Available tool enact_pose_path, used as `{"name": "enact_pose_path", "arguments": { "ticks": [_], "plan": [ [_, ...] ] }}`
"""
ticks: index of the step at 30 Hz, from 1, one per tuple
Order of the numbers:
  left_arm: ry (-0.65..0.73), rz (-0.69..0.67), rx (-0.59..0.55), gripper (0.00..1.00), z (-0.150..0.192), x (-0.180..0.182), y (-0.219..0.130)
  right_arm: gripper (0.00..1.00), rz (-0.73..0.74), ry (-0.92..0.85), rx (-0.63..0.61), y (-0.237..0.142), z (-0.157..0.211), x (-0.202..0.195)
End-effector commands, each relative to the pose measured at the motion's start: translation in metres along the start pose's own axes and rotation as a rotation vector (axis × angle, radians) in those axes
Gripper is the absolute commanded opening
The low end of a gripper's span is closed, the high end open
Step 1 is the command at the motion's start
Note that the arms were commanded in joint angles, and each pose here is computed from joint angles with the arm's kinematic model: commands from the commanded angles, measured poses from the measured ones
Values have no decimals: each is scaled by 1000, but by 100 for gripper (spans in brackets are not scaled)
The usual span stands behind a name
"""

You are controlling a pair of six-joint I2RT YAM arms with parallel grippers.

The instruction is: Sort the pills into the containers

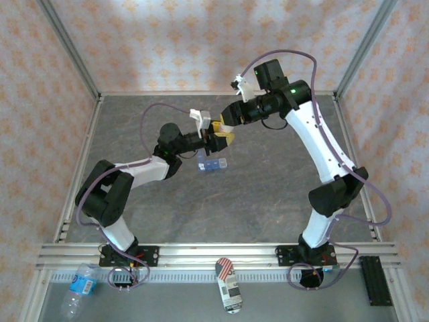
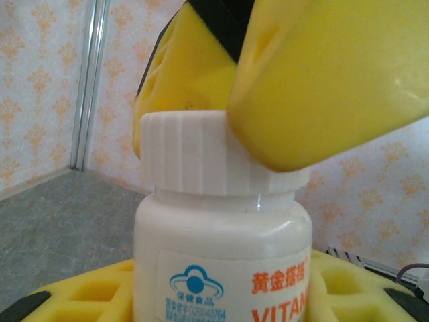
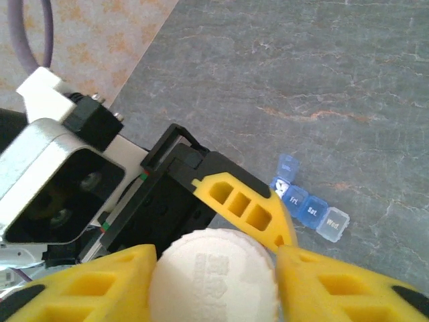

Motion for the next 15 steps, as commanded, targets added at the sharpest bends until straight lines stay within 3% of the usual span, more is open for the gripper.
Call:
{"name": "enact_pose_path", "arguments": {
  "ticks": [1,7,15],
  "plan": [
    [42,33,-39,0,-14,-5,3,37,24,-12,6,-3,-1,0],
    [47,24,-45,0,-14,-5,3,23,90,19,-78,-12,-9,-4],
    [57,14,-54,0,-15,-4,2,19,137,97,-219,-21,-14,-8]
  ]
}}
Point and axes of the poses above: each hand's point on the last joint's axis, 136 mm out from that joint toward the fingers, its own y axis out along the fingers, its own x axis along the line the jaws close on, z = x × y, the point moved 5 cm from there along -y, back along the fingers, and after that the axes turned 11 degrees about -y, right-handed, at the moved point
